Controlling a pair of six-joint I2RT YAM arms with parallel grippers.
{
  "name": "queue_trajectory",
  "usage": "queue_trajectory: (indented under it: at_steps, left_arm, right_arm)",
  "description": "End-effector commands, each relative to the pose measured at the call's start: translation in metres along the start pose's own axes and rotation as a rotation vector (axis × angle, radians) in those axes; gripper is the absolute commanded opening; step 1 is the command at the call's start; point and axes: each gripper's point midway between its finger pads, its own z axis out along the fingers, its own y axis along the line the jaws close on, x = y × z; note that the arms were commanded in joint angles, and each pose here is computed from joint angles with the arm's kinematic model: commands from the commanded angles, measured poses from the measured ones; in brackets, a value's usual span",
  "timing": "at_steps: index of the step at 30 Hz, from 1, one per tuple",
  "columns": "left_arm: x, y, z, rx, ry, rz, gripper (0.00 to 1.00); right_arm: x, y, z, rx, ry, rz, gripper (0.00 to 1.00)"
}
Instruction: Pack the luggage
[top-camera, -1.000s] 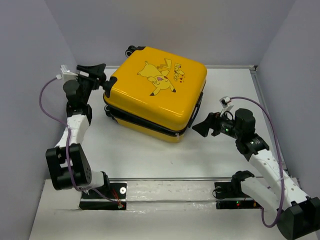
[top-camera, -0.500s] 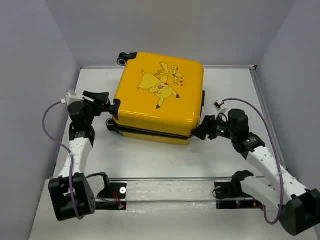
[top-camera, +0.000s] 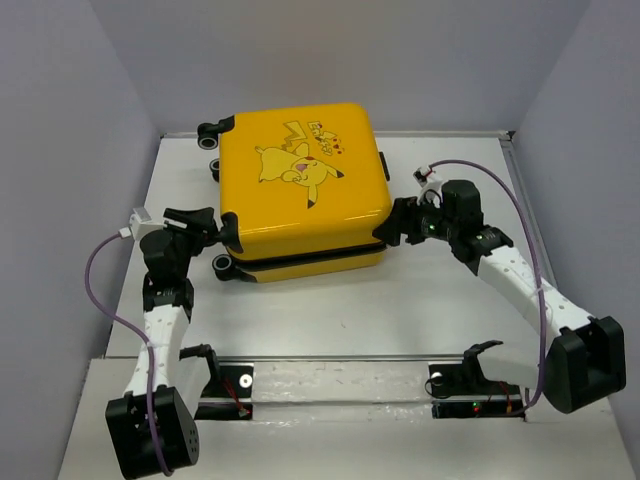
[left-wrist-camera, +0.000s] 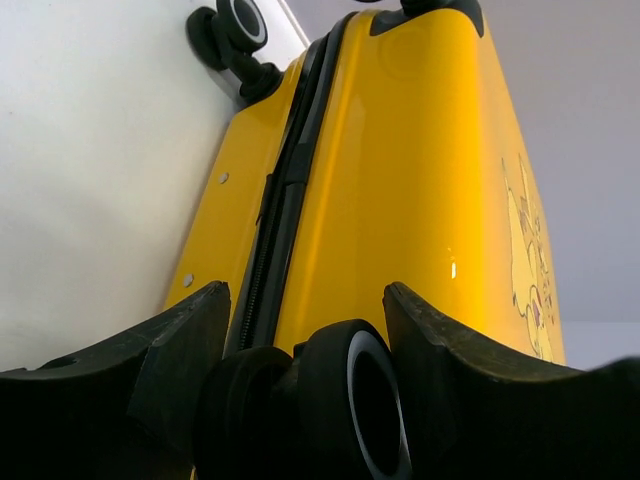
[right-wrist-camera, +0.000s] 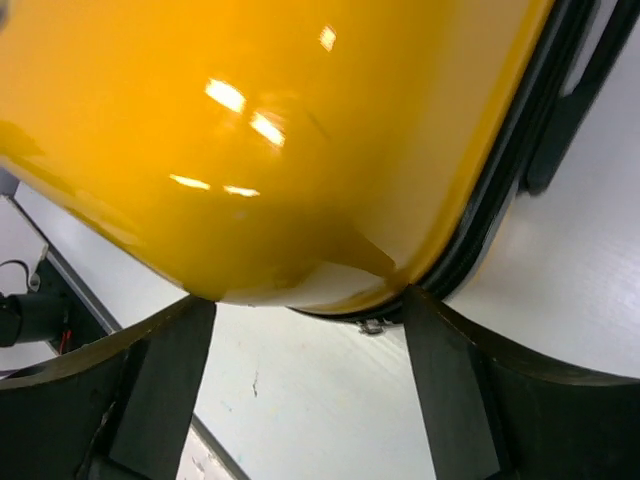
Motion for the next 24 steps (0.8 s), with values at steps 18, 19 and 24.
queue_trajectory:
  at_steps: [18,19,24]
  left_arm:
    - [-0.001,-0.032,-0.026,0.11,0.044,0.206,0.06]
    - [0.001,-0.031,-0.026,0.111,0.051,0.206,0.06]
    - [0.012,-0.022,-0.024,0.104,0.091,0.192,0.06]
  right_arm:
    - [0.03,-0.035,-0.024,0.146,-0.26,0.034,0.44]
    - [0.03,-0.035,-0.022,0.141,-0.258,0.027,0.49]
    - [0.024,-0.031,-0.002,0.069,-0.234,-0.053,0.56]
